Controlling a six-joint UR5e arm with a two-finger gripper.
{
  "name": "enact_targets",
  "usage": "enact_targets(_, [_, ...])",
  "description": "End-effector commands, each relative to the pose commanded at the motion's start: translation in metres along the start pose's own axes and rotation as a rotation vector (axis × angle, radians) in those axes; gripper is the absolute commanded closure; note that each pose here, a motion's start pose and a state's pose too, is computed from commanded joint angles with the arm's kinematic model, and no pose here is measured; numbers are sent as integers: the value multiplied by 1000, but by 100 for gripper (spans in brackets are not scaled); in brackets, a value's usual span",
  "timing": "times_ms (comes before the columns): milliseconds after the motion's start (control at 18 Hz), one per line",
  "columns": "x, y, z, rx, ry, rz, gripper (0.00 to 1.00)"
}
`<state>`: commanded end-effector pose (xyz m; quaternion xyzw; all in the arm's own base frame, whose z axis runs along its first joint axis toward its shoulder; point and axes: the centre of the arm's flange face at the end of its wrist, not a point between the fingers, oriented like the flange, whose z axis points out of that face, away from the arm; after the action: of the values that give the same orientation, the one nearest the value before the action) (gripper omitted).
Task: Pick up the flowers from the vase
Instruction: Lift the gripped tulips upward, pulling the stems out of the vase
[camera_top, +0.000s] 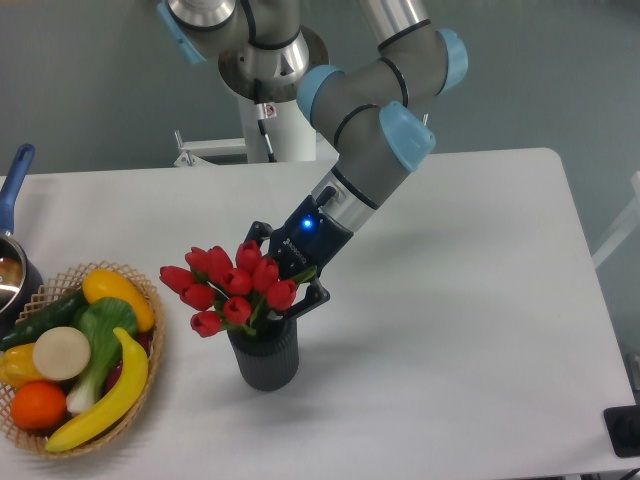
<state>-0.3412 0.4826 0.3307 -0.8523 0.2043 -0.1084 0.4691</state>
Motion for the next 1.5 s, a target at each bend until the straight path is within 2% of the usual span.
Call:
enact_targets(722, [6, -35, -39, 128, -35, -75, 45])
enact_targets(944, [8, -42, -54, 136, -59, -78, 45])
enact_targets(1500, [19, -66, -77, 225, -59, -143, 45])
